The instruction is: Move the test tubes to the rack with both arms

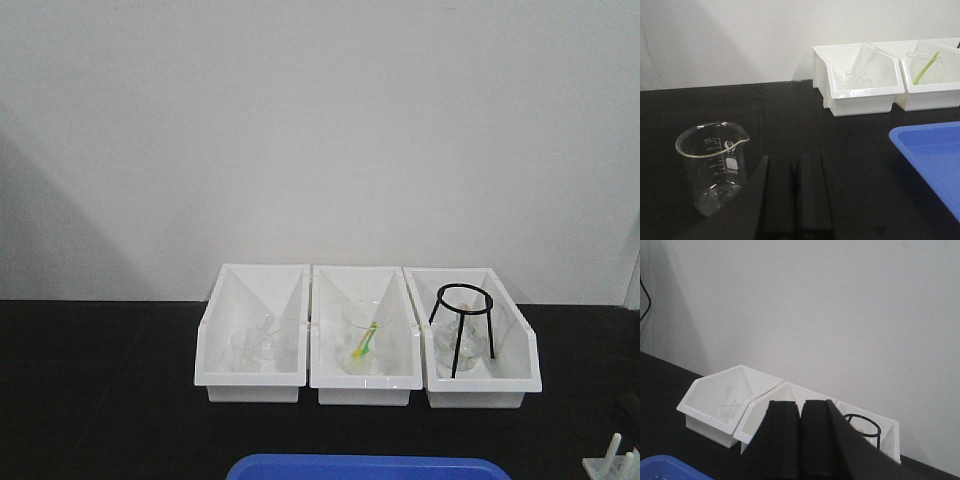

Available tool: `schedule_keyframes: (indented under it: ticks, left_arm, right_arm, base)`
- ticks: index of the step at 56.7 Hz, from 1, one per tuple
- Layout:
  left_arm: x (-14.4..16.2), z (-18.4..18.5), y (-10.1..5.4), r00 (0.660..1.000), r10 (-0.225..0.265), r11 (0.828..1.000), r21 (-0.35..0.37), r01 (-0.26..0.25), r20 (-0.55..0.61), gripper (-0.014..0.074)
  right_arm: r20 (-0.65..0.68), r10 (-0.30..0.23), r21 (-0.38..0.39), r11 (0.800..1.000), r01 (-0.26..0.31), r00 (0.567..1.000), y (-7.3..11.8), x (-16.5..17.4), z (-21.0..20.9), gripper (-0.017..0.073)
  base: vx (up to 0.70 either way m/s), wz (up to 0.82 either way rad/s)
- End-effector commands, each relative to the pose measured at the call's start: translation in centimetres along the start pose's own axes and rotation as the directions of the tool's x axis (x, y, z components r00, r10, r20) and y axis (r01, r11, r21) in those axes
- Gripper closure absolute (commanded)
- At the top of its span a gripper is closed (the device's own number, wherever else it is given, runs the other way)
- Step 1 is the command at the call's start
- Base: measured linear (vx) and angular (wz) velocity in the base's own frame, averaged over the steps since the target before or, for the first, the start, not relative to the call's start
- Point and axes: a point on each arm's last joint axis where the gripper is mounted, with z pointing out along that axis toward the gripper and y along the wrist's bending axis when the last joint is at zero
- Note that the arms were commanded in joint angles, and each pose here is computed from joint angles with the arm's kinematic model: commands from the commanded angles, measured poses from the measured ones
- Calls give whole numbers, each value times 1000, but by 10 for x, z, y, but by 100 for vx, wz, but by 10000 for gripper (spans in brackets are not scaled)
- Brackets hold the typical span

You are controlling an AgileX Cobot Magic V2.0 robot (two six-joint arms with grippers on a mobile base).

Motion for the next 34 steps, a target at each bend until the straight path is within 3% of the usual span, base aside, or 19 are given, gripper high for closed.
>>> schedule_keyframes:
  ticks: [1,34]
  left_arm:
    - [2,0,0,998,-6,1000,6,6,63,608]
    - [3,0,0,999,-16,1000,6,16,48,608]
  right_arm:
    - [60,19,-16,1000,-18,998,-1,-12,2,566]
    - [60,19,-16,1000,-18,998,-1,-12,2,566]
  base:
    - [0,0]
    - [0,0]
